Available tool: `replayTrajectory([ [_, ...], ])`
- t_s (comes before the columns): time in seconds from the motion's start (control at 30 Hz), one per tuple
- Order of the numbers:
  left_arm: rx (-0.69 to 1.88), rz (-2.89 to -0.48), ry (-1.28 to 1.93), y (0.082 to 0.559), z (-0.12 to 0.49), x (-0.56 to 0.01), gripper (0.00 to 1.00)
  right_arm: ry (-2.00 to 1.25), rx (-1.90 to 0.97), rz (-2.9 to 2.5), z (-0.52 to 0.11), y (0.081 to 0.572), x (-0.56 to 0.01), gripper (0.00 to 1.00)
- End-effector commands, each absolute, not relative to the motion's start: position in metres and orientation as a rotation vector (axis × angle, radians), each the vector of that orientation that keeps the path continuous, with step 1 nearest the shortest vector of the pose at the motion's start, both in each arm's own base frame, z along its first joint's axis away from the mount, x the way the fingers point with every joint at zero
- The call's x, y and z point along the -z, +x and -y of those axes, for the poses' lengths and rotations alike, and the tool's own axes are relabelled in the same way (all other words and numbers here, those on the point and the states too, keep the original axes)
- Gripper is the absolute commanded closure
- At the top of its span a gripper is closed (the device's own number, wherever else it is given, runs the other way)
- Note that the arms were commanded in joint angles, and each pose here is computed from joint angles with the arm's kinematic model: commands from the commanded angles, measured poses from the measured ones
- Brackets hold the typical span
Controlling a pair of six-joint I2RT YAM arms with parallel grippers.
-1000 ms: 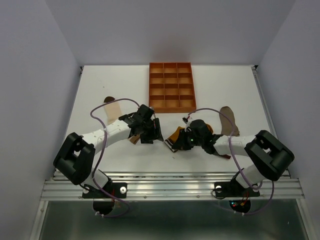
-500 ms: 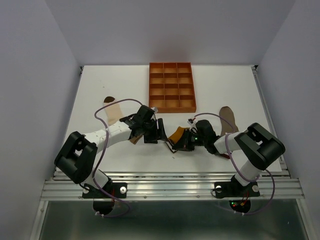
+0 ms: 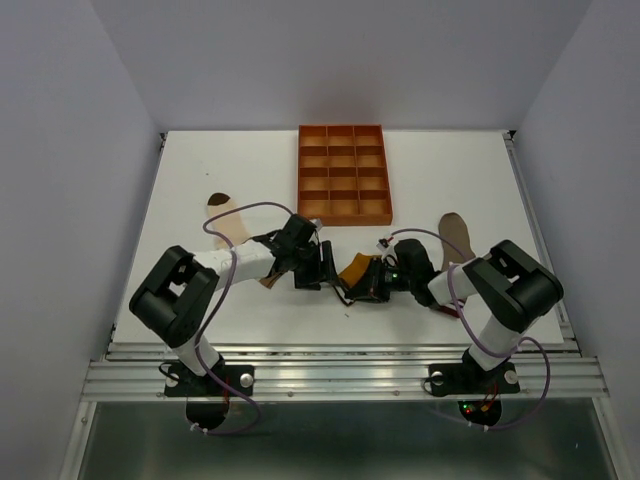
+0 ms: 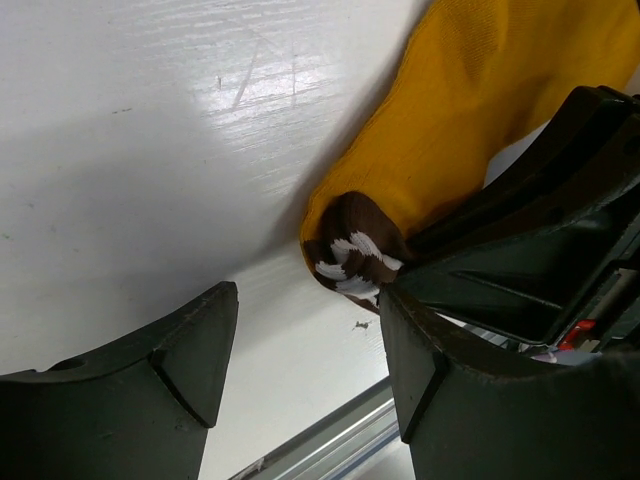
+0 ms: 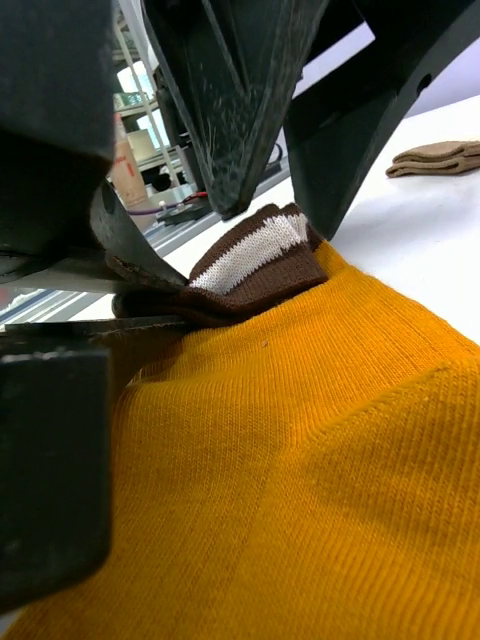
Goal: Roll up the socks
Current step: Roll the sock at the center of the board.
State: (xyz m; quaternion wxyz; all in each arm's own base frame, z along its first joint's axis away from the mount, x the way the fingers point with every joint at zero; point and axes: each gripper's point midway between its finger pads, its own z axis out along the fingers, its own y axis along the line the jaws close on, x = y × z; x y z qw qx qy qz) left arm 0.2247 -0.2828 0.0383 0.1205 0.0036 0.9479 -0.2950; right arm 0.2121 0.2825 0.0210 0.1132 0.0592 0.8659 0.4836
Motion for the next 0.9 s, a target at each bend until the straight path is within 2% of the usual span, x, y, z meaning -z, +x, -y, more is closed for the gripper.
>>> replayTrajectory([
  [0.0, 0.911, -2.738, 0.059, 0.228, 0.295, -0.043, 0.32, 0.227, -1.367, -2.619, -0.272, 0.205, -0.002, 0.99],
  [0.27, 0.936, -2.747, 0.084, 0.227, 0.304, -0.037, 0.35, 0.194, -1.336, -2.63, -0.272, 0.209, 0.0, 0.99],
  [0.4, 0.939, -2.75, 0.094, 0.227, 0.307, -0.035, 0.39, 0.192, -1.281, -2.641, -0.27, 0.213, 0.003, 0.99],
  [0.43, 0.938, -2.753, 0.095, 0.226, 0.307, -0.034, 0.42, 0.192, -1.278, -2.642, -0.27, 0.214, 0.003, 0.99],
  [0.5, 0.938, -2.755, 0.1, 0.226, 0.308, -0.033, 0.54, 0.193, -1.264, -2.643, -0.27, 0.217, 0.002, 0.99],
  [0.53, 0.939, -2.756, 0.102, 0.225, 0.308, -0.033, 0.63, 0.193, -1.26, -2.645, -0.27, 0.218, 0.002, 0.99],
  [0.6, 0.939, -2.761, 0.109, 0.224, 0.309, -0.032, 0.72, 0.197, -1.264, -2.642, -0.272, 0.219, 0.0, 0.99],
  [0.63, 0.936, -2.766, 0.11, 0.224, 0.309, -0.03, 0.83, 0.201, -1.263, -2.645, -0.272, 0.219, 0.001, 0.99],
  [0.7, 0.934, -2.77, 0.115, 0.223, 0.309, -0.028, 0.88, 0.199, -1.272, -2.648, -0.273, 0.219, 0.0, 0.98],
  [0.73, 0.928, -2.779, 0.102, 0.223, 0.309, -0.026, 0.95, 0.191, -1.277, -2.646, -0.273, 0.219, 0.0, 0.94],
  [0.8, 0.887, -2.806, 0.079, 0.221, 0.304, -0.021, 1.0, 0.171, -1.278, -2.641, -0.274, 0.22, -0.003, 0.9],
  [0.87, 0.818, -2.816, 0.039, 0.226, 0.299, -0.018, 1.0, 0.107, -1.241, -2.623, -0.273, 0.225, -0.008, 0.78],
])
